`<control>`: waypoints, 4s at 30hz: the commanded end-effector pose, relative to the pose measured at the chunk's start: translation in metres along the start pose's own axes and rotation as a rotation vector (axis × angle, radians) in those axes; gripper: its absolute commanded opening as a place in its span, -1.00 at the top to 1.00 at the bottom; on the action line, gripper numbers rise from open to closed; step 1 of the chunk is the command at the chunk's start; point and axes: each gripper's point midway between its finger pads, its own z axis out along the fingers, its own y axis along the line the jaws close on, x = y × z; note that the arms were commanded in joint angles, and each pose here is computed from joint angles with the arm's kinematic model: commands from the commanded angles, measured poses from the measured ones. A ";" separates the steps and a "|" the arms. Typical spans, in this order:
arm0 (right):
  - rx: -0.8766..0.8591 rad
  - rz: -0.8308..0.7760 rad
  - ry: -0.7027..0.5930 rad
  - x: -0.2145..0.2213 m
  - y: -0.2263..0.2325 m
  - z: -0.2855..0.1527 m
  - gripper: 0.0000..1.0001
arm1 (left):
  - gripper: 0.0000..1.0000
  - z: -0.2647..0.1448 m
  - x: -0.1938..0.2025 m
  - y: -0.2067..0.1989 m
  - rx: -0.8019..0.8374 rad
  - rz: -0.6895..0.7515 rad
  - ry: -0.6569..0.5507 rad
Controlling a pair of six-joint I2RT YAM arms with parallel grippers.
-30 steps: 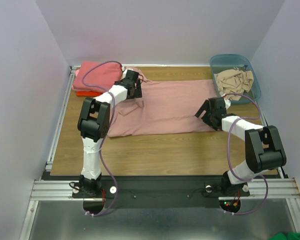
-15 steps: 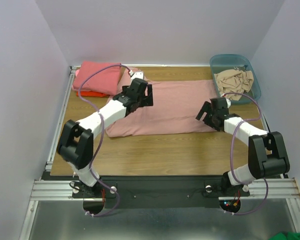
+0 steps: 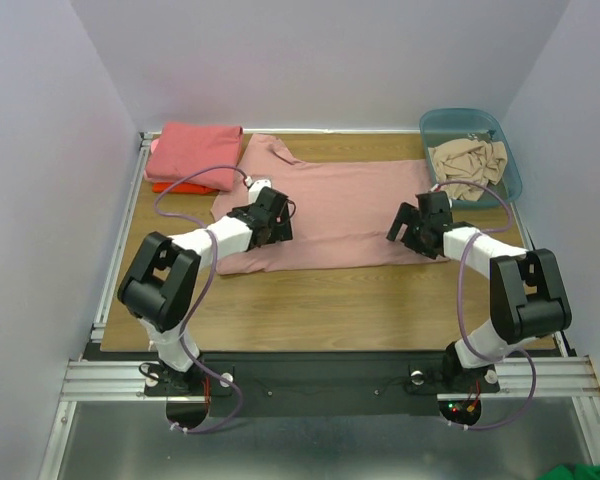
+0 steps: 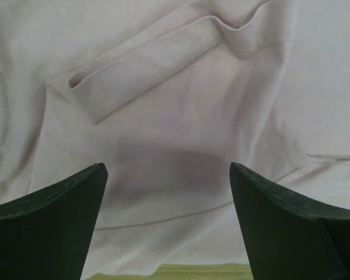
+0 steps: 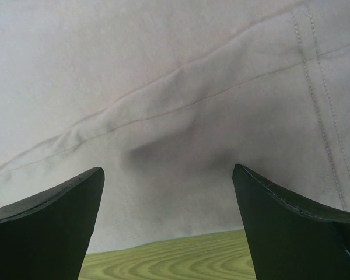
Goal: Fold and stack the t-shirts
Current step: Fold the tshirt
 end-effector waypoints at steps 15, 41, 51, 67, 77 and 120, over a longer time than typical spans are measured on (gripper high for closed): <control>0.186 0.036 0.010 0.027 -0.046 0.017 -0.96 | -0.97 0.071 -0.113 0.023 -0.055 -0.134 -0.119; -0.029 -0.020 -0.144 -0.039 0.008 -0.028 -0.96 | -0.97 -0.070 -0.090 -0.030 0.194 -0.140 -0.254; -0.055 -0.056 0.001 -0.006 0.018 0.013 -0.94 | -0.97 -0.016 -0.004 -0.003 0.071 -0.187 -0.074; 0.160 0.174 0.084 0.087 -0.067 -0.063 -0.98 | -0.97 -0.063 0.157 0.037 -0.019 -0.298 0.317; 0.166 0.309 0.108 0.116 -0.079 -0.080 -1.00 | -0.97 -0.104 0.199 0.048 -0.151 -0.300 0.392; 0.160 0.011 -0.218 -0.129 0.034 -0.022 -1.00 | -0.97 0.098 -0.201 -0.029 -0.143 -0.227 -0.128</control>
